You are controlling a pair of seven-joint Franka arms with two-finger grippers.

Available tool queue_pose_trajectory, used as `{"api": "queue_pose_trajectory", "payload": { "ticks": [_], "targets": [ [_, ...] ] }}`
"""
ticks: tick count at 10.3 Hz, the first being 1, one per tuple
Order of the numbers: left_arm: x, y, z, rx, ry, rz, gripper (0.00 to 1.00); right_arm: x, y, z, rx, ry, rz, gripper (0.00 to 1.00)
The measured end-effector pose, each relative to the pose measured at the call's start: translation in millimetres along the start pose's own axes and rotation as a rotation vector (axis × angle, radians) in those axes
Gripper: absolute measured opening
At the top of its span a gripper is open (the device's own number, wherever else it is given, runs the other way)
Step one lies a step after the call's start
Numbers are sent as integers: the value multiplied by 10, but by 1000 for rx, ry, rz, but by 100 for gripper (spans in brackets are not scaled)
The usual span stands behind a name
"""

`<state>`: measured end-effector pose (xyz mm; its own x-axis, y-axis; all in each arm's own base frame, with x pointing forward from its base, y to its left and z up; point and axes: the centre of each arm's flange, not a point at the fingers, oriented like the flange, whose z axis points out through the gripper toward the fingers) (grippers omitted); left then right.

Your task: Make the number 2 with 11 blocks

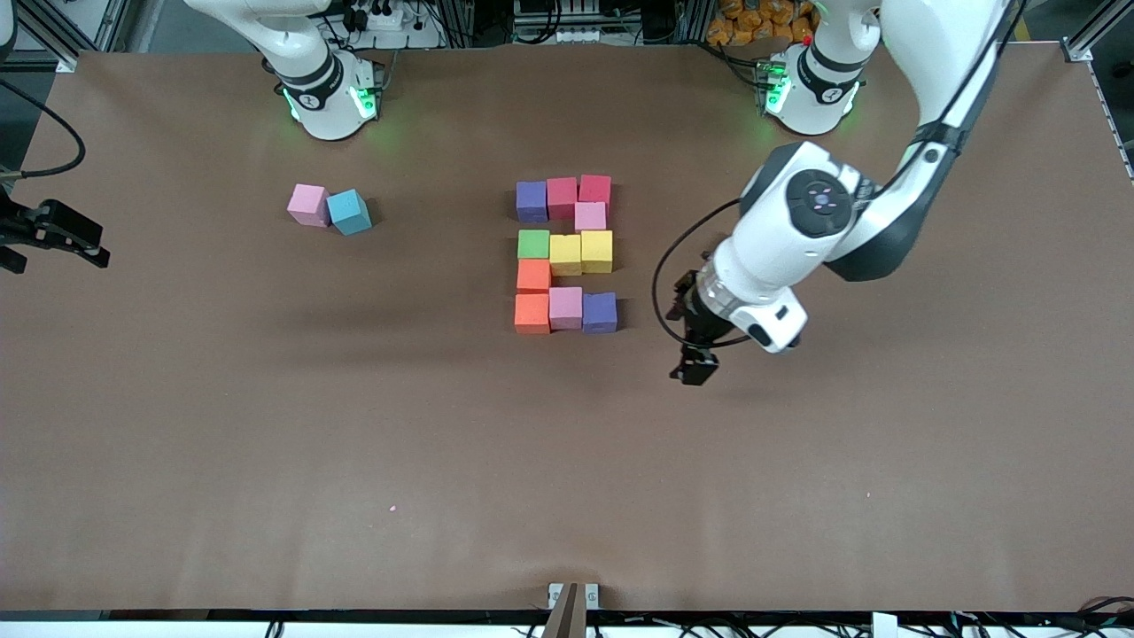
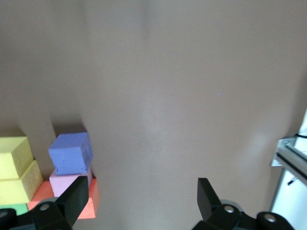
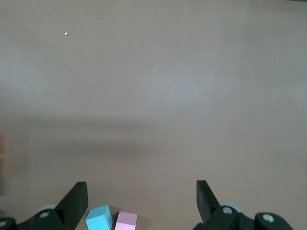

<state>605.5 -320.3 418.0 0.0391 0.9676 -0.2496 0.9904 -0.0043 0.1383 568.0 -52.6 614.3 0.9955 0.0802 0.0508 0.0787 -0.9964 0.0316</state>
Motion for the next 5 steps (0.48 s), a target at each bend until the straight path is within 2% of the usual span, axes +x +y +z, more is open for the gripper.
{"api": "queue_pose_trajectory", "payload": {
  "ticks": [2,5],
  "targets": [
    [173,85,-183,-10,19,48,100,10,-4,8,0,2,-1,100],
    [500,241,-478,26,61,166,100,11,-6,8,0,2,-1,100]
  ]
}}
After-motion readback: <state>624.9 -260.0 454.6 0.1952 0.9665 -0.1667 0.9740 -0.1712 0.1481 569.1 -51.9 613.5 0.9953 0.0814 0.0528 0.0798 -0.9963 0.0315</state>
